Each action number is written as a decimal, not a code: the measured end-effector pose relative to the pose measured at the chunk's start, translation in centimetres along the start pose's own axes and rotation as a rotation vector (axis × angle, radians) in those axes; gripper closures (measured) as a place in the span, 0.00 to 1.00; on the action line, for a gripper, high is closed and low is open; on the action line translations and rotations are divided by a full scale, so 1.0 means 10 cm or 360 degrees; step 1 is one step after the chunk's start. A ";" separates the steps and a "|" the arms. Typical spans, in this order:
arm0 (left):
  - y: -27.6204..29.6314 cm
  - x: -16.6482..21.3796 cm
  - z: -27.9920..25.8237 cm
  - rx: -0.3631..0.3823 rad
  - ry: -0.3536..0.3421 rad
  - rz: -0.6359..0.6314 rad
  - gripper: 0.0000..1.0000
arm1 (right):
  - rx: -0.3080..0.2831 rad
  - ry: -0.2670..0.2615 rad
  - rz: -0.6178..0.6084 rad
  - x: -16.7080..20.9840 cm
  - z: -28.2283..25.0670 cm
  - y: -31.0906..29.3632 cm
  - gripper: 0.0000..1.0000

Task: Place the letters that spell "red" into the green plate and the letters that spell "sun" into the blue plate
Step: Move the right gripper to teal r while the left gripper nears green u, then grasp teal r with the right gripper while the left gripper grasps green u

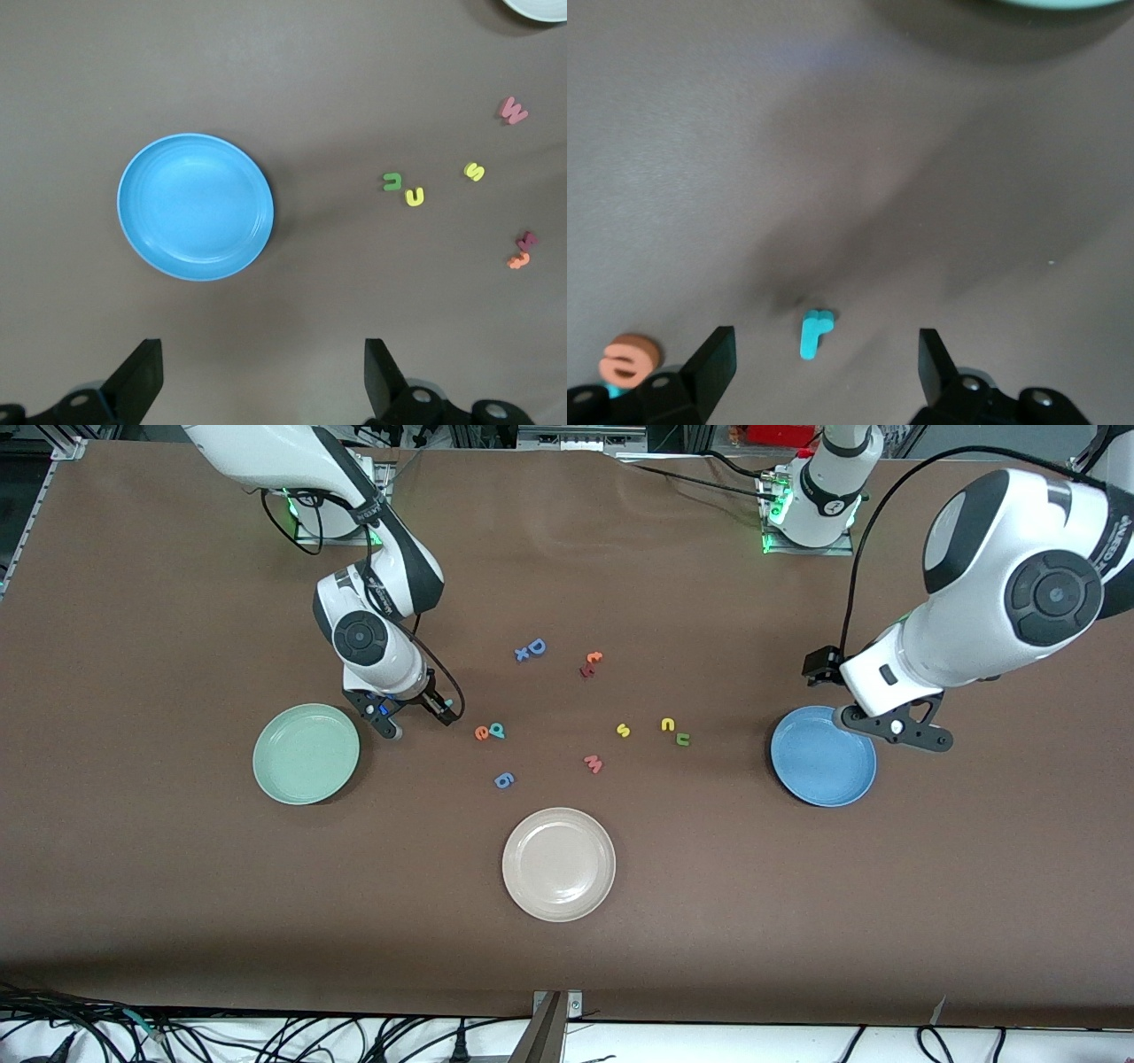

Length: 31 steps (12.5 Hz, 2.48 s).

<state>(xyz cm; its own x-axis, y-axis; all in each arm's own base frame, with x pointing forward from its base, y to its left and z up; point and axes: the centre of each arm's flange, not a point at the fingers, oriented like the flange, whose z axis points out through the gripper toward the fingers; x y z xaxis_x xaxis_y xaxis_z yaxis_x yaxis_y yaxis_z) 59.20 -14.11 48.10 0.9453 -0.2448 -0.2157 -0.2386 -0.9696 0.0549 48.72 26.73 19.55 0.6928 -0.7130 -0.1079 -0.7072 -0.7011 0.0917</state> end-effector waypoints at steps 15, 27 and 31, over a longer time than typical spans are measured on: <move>0.95 0.67 1.96 -0.0171 -0.0143 -0.1272 0.00 | 0.0023 -0.0025 0.0058 -0.18 0.20 -0.05 0.58; 1.44 0.64 3.14 -0.0255 -0.0029 -0.1714 0.37 | 0.0103 0.0003 0.0046 -0.13 0.22 -0.01 0.78; 1.42 0.65 3.12 -0.0261 -0.0018 -0.1727 0.58 | 0.0103 0.0004 0.0048 -0.12 0.21 -0.01 0.85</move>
<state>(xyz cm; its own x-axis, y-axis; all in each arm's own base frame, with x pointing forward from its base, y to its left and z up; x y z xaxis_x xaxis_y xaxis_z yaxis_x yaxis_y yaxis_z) 55.00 -29.52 17.06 0.6321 0.7379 -0.2364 0.7523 -0.6575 -0.0410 47.61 27.69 17.55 0.6714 -0.7338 -0.1036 -0.7353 -0.6771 0.0305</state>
